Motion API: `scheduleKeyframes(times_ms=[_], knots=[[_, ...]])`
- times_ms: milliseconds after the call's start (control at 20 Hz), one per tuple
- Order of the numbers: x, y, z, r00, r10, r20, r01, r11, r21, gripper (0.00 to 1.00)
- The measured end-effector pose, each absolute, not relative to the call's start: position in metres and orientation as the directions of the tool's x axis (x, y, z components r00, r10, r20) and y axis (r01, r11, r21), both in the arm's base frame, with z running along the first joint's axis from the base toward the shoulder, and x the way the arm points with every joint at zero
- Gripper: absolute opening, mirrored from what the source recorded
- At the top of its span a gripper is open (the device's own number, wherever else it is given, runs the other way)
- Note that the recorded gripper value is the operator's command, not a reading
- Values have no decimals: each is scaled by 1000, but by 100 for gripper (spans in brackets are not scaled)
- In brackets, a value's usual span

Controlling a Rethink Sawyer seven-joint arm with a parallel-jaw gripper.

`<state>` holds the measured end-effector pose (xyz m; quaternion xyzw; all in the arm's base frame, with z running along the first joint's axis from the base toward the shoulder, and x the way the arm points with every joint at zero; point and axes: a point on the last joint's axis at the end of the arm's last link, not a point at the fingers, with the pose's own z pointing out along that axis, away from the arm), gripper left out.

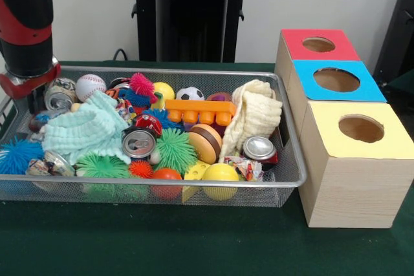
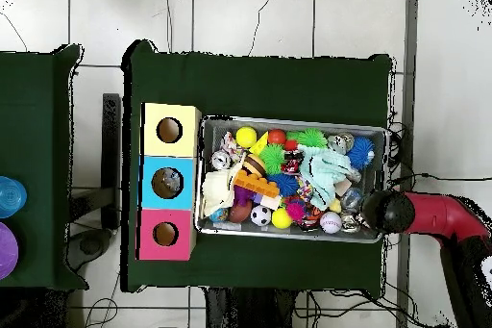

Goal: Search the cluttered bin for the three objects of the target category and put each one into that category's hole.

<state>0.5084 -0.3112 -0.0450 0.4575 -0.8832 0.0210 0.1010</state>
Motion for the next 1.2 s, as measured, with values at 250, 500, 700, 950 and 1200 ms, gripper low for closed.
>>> scheduleKeyframes(times_ms=[250, 500, 700, 950, 1200], knots=[[516, -304, -44, -560, -811, 170, -817, 575, 51, 0], [522, -294, -41, -557, -821, 122, -824, 565, 38, 0], [524, -286, -38, -546, -832, 99, -834, 551, 26, 0], [530, -275, -26, -524, -847, 85, -850, 527, 12, 100], [533, -265, -22, -511, -857, 72, -858, 513, 12, 100]])
